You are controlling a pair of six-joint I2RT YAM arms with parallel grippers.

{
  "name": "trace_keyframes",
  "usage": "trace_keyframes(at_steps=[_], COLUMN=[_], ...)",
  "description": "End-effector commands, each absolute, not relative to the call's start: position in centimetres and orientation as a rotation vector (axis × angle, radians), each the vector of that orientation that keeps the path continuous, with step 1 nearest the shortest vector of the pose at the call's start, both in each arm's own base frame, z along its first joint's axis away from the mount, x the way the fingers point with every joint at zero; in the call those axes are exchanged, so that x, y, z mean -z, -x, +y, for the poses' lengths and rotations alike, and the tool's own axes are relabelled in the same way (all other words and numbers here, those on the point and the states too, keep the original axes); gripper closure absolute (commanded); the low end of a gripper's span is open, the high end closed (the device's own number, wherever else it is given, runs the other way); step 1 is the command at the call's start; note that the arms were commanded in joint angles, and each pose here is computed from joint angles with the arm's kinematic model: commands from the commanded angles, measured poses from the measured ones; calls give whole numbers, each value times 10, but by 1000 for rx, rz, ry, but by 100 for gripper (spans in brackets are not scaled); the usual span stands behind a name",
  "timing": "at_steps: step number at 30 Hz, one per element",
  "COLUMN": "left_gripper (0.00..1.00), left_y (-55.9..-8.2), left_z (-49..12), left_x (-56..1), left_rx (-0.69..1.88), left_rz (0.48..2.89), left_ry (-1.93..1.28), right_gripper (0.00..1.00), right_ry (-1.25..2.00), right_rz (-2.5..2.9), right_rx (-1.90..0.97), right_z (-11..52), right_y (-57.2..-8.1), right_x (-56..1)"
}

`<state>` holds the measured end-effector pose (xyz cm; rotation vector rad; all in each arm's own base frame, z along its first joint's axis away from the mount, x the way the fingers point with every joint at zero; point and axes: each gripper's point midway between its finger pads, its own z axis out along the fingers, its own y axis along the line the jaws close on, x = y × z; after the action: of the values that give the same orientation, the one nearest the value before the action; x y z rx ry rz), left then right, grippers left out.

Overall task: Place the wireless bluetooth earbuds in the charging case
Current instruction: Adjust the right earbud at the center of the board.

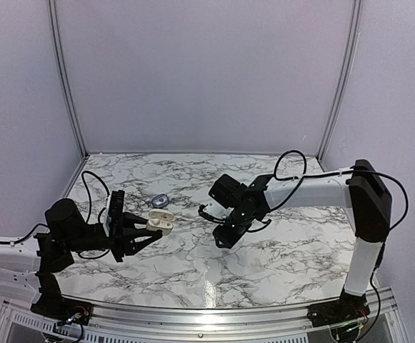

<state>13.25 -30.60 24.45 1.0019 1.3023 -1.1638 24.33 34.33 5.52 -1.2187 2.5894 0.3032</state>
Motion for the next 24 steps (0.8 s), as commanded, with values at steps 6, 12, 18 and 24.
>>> trace_keyframes(at_steps=[6,12,18,24], left_gripper=[100,100,100,100], left_y=[-114,-111,-114,-117], left_z=[-305,-303,-304,-304], left_x=[-258,-258,-261,-262], left_rx=[1138,1142,1141,1136], left_rz=[1137,1127,1133,1144], left_ry=[-1128,-1132,-1118,-1107], right_gripper=[61,60,60,60], right_ry=[1211,1210,1207,1218], right_rz=[2618,2635,2621,2615], right_rx=[-222,-199,-144,-149], right_z=[339,337,335,338], right_y=[-247,-247,-257,-266], right_x=[-40,-38,-39,-41])
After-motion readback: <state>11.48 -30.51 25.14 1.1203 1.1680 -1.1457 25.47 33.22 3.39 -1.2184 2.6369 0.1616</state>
